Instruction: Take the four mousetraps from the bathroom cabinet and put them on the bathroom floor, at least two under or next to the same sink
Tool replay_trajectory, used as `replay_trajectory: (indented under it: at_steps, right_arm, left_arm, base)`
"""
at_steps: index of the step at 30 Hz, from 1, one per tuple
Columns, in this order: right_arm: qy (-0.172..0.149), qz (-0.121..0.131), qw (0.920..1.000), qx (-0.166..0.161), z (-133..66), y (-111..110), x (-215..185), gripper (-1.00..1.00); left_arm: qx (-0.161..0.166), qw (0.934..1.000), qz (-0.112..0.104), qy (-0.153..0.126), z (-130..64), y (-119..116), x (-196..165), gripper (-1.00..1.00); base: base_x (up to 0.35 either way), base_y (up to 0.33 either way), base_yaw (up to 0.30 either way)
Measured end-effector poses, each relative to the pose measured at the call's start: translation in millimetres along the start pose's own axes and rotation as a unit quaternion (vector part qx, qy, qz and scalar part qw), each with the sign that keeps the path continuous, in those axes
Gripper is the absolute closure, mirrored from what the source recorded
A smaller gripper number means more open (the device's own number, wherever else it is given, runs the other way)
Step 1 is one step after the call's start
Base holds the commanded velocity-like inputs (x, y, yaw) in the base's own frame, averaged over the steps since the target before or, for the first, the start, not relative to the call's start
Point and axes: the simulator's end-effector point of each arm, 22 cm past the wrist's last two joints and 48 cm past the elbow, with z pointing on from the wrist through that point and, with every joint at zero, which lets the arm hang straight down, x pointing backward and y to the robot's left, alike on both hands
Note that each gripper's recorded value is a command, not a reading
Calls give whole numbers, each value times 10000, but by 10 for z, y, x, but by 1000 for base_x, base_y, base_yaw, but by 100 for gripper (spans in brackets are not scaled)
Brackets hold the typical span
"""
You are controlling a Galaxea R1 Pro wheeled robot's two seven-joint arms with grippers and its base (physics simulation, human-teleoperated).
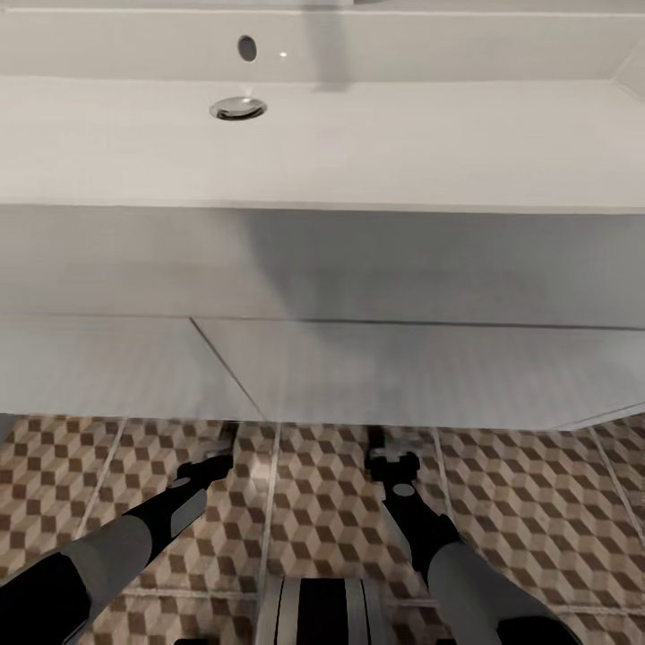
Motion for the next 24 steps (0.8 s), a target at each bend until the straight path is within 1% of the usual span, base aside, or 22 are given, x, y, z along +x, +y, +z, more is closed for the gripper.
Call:
replay_trajectory:
  at_steps: [6, 10, 15, 24]
  right_arm:
    - [-9, 1, 10000, 0, 0, 0, -4, -100]
    - [-13, -1, 10000, 0, -1, 0, -7, -100]
    - [-15, -1, 10000, 0, -2, 0, -8, -100]
    - [-15, 0, 10000, 0, -3, 0, -9, -100]
  left_arm:
    - [5, 10000, 0, 1, -1, -7, 1, -100]
    - [8, 10000, 0, -3, -2, -8, -1, -100]
    - [10, 10000, 0, -5, -3, -11, -3, -100]
    - [10, 10000, -1, -6, -4, -12, -3, -100]
  base:
    - [-327, 0, 0]
    - [-206, 0, 0]
    - [-78, 0, 0]
    - [-22, 0, 0]
